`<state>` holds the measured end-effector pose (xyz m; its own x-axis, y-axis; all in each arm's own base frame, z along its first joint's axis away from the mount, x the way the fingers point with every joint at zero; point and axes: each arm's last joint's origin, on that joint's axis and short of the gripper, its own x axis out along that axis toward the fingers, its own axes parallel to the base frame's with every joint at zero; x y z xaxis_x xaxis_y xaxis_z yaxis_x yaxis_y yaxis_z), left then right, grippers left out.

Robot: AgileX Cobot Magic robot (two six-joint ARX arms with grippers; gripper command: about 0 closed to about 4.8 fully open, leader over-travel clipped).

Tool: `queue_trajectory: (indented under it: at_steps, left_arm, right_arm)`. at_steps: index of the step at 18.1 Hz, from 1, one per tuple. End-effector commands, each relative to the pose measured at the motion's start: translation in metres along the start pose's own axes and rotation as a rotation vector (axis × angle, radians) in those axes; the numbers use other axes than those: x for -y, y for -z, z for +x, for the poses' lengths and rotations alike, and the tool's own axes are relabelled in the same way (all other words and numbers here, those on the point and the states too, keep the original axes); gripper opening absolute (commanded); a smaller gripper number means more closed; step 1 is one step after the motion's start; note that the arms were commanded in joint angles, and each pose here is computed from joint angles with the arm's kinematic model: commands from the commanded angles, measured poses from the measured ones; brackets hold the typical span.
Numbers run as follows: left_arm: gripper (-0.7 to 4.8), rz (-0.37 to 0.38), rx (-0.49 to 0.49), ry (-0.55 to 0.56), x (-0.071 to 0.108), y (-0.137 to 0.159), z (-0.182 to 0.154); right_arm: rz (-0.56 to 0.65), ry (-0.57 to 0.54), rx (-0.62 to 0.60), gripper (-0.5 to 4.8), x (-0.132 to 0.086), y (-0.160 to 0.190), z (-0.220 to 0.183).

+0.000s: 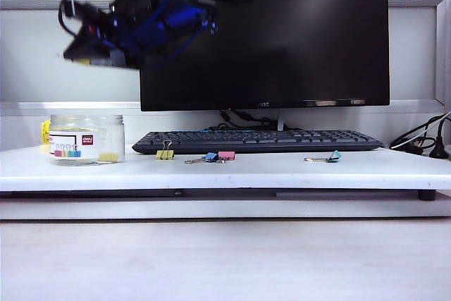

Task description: Pick up the clips with the largest number of clips of the same color on the table and place them in a round transparent plastic box.

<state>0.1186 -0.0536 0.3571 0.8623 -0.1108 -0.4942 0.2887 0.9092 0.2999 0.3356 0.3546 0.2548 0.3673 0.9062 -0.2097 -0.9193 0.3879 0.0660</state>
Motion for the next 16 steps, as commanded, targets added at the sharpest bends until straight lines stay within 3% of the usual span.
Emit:
queue_trajectory:
  at_steps: [1,12,16]
  left_arm:
    - [1.75,0.002,0.008,0.002,0.0,-0.001,-0.001]
    - [1.75,0.001,0.008,0.005,0.0,-0.001,-0.001]
    - [1.75,0.001,0.008,0.005,0.0,-0.001,-0.001]
  right_arm:
    - [-0.002,0.011,-0.02,0.83,0.003,0.007,0.005]
    - [-0.016,0.05,-0.042,0.88,0.015,0.018,0.007]
    - [-0.016,0.055,-0.04,1.17,0.016,0.018,0.006]
